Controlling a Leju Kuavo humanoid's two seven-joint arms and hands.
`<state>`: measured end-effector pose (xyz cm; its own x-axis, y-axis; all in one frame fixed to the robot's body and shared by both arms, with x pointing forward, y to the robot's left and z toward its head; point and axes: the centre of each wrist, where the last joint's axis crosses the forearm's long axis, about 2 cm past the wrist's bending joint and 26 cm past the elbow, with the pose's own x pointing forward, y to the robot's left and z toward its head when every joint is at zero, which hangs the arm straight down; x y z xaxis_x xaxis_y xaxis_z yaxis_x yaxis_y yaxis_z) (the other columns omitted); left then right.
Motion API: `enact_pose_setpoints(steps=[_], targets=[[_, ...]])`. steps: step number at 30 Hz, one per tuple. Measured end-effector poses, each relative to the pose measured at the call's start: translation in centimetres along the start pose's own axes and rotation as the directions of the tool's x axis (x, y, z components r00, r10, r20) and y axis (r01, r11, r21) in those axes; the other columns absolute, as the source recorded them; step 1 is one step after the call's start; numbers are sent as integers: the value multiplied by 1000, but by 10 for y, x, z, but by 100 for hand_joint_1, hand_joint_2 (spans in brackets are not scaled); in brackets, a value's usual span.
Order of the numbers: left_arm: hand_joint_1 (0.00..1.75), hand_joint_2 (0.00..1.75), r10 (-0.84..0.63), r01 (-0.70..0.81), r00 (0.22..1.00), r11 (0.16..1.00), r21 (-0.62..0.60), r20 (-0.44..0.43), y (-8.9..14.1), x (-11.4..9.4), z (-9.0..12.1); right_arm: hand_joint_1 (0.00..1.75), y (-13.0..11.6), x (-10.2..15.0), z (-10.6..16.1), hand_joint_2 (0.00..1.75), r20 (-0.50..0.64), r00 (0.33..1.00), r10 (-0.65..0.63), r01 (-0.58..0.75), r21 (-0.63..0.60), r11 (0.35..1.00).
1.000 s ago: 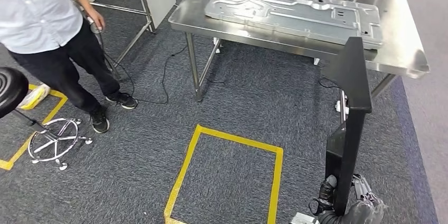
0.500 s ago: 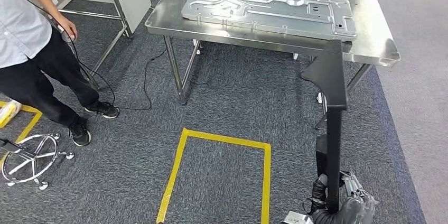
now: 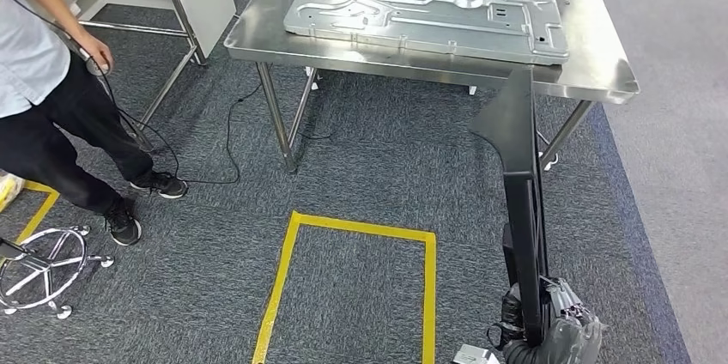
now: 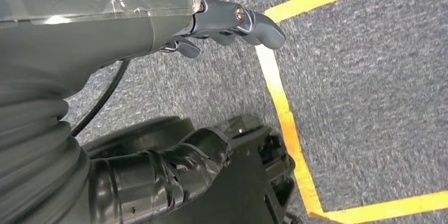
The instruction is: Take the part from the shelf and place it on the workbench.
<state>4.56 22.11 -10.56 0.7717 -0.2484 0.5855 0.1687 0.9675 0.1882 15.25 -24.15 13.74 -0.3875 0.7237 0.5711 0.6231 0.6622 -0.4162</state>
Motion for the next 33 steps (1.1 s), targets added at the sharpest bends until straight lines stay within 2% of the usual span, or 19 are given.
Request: enact_pose_setpoints(steps=[33], targets=[[0, 175, -1, 1, 1000, 1000, -9, 1, 2, -2, 0, 175, 2, 2, 0, 175, 8, 1000, -21, 21, -1, 1000]])
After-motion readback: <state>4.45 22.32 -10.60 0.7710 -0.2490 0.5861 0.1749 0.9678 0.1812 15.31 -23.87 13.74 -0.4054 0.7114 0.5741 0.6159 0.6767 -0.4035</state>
